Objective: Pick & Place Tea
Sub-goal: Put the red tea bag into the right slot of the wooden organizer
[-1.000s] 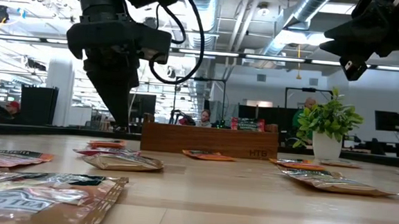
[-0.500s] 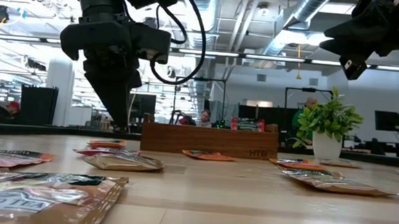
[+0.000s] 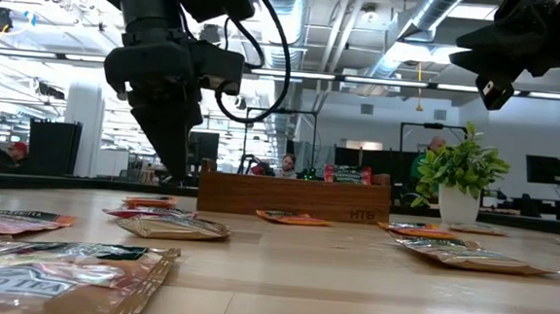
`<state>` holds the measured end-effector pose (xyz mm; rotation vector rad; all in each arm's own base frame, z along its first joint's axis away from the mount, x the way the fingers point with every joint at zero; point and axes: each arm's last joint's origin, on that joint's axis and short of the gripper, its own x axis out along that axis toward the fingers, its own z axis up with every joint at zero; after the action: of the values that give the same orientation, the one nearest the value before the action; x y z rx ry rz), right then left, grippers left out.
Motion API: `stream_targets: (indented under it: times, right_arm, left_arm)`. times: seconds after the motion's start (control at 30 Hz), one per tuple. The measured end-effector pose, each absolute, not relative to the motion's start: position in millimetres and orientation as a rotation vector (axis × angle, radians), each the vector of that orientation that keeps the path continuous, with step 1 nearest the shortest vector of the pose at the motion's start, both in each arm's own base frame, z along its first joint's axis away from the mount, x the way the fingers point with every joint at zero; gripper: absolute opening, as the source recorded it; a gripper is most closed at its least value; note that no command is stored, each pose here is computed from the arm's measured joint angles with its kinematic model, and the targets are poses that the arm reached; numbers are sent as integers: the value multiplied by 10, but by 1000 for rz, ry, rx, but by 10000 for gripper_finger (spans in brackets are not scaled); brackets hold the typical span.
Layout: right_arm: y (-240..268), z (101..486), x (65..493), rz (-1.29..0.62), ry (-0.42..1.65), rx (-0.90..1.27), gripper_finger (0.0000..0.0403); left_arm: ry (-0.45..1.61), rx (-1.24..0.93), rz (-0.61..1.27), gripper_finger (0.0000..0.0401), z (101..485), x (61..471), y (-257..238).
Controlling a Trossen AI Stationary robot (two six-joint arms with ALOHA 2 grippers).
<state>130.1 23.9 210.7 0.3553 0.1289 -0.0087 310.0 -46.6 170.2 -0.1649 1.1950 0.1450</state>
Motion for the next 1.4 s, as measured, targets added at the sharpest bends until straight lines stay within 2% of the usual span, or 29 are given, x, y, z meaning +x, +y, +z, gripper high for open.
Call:
stream_targets:
  times: [0.27,0.47,0.97,1.1,1.3,1.4]
  right_arm:
    - [240,2107,1301,-8,129,355,98]
    - [240,2107,1301,-6,130,355,98]
    - [240,2107,1302,-7,130,356,98]
    - [240,2107,1301,-6,129,356,98]
    - [240,2107,1301,-7,129,356,98]
    - [240,2107,1301,-6,129,356,98]
  left_arm:
    - [1176,-171,143,29,1708,3118,-467]
    - [1165,-246,191,30,1711,3125,-469]
    - [1157,-243,215,34,1712,3126,-462]
    - [1158,-234,209,65,1712,3126,-462]
    - [1159,-233,209,150,1712,3125,-462]
    - [1159,-232,208,178,1712,3125,-462]
